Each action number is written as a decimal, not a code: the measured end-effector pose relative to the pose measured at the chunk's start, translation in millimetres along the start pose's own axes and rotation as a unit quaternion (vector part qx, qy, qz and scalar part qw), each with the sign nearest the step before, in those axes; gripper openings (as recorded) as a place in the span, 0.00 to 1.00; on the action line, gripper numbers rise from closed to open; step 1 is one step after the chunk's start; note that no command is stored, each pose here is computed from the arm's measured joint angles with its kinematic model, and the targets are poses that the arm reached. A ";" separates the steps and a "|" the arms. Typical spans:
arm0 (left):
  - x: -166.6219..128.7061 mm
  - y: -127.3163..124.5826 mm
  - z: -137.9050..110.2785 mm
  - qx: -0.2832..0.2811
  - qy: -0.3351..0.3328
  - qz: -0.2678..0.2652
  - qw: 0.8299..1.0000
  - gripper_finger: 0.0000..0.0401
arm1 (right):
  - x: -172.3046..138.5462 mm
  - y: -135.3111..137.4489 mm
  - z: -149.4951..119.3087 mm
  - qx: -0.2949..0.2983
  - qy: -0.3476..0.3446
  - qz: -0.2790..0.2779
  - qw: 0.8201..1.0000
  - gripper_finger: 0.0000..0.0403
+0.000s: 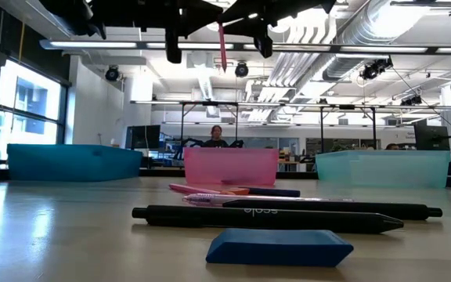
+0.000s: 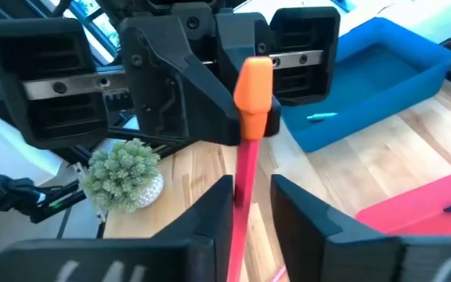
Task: Sort crayons/erasers/pens/pencils in bins
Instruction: Put the pink pencil into the green bin
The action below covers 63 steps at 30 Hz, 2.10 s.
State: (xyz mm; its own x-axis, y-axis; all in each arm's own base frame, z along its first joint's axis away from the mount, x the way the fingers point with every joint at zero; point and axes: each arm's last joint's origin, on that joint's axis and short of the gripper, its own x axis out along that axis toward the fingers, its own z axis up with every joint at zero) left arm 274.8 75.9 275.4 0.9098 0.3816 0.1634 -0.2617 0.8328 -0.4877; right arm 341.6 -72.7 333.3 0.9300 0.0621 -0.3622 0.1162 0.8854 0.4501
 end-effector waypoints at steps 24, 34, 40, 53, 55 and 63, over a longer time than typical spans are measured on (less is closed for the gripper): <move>-0.1 0.8 0.6 0.000 -0.008 0.012 1.000 0.04 | 1.5 -0.2 0.0 0.012 0.000 0.007 1.000 0.03; -0.2 1.0 -0.6 0.005 -0.001 0.009 1.000 0.12 | 1.5 -1.3 -0.5 0.006 0.003 0.004 1.000 0.01; -0.3 2.5 -4.6 0.034 0.023 0.011 0.999 0.25 | 0.8 -4.6 -2.9 0.003 0.018 -0.005 1.000 0.01; -0.8 10.1 -10.6 0.061 0.061 0.036 0.996 0.39 | -36.1 -31.1 -1.1 0.003 0.055 -0.136 0.989 0.00; -0.8 10.4 -11.2 0.067 0.065 0.037 0.995 0.39 | -48.5 -34.5 0.0 -0.003 0.058 -0.172 0.983 0.00; -3.2 16.0 -21.0 0.073 0.119 0.063 0.988 0.39 | -96.3 -51.8 0.3 -0.027 0.083 -0.330 0.940 0.00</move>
State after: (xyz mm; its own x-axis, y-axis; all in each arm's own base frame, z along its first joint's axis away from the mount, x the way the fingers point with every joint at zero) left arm 274.4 79.5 249.1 0.9127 0.3951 -0.1046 -0.4052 0.8408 -0.3590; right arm 246.1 -124.7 345.2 0.5944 -0.4410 -0.6724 0.6264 0.7783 0.0433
